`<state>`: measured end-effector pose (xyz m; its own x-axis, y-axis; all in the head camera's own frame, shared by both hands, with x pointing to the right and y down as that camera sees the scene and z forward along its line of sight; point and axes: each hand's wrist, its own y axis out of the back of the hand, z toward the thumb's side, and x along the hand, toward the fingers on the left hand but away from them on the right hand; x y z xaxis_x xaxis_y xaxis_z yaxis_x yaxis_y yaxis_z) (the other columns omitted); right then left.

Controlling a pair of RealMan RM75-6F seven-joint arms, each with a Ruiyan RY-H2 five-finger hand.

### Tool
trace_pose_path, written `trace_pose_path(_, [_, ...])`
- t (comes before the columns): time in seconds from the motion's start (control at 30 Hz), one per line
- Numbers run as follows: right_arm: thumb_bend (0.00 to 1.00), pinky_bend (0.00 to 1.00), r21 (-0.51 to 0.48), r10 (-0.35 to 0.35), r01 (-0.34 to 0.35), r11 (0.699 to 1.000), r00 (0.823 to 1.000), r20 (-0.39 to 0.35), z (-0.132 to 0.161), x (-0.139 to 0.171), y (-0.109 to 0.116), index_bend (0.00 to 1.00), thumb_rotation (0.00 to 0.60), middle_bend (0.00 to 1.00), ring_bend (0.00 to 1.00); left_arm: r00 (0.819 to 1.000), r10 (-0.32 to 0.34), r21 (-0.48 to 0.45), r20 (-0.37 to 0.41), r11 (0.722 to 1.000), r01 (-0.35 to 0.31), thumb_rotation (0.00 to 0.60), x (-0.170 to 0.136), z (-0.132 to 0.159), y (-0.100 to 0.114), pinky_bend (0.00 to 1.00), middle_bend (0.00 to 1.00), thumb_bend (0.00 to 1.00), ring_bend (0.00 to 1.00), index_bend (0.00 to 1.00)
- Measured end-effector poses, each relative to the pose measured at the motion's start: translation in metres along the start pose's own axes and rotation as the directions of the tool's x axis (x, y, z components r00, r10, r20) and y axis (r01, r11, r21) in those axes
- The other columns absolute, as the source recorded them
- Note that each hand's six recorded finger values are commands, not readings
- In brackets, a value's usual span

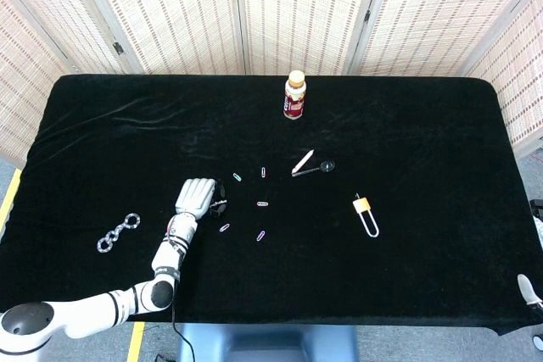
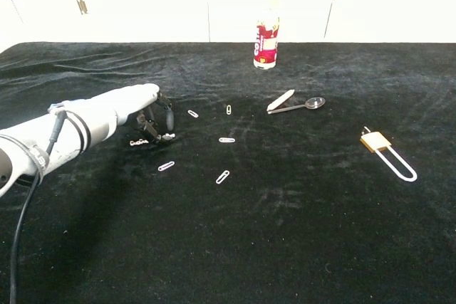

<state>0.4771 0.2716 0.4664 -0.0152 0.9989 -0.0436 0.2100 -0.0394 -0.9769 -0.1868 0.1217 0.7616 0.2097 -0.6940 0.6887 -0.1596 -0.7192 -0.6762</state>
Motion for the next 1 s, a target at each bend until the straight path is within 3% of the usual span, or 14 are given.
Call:
trace_pose_path(0.53, [0.29, 0.00, 0.012, -0.015, 0.015, 1.000, 1.000, -0.015, 0.004, 0.008, 0.001, 0.00, 0.600, 0.00, 0.00, 0.999, 0.010, 0.050, -0.035, 0.999, -0.008, 0.600, -0.001, -0.011, -0.005, 1.00, 1.00, 0.47, 1.00, 0.56])
trace_pose_path(0.67, [0.29, 0.00, 0.012, -0.018, 0.018, 1.000, 1.000, -0.015, 0.004, 0.008, 0.002, 0.00, 0.600, 0.00, 0.00, 0.999, -0.003, 0.060, -0.048, 0.998, 0.006, 0.600, -0.001, -0.015, -0.007, 1.00, 1.00, 0.48, 1.00, 0.63])
trace_pose_path(0.83, [0.29, 0.00, 0.013, -0.021, 0.021, 1.000, 1.000, -0.017, 0.005, 0.009, 0.002, 0.00, 0.600, 0.00, 0.00, 0.998, -0.017, 0.059, -0.055, 0.998, 0.020, 0.600, -0.003, -0.017, -0.008, 1.00, 1.00, 0.50, 1.00, 0.82])
trace_pose_path(1.0, [0.29, 0.00, 0.013, -0.017, 0.017, 1.000, 1.000, -0.022, 0.005, 0.009, 0.002, 0.00, 0.600, 0.00, 0.00, 0.999, 0.007, 0.045, -0.052, 0.999, -0.005, 0.600, -0.007, -0.015, -0.003, 1.00, 1.00, 0.54, 1.00, 0.84])
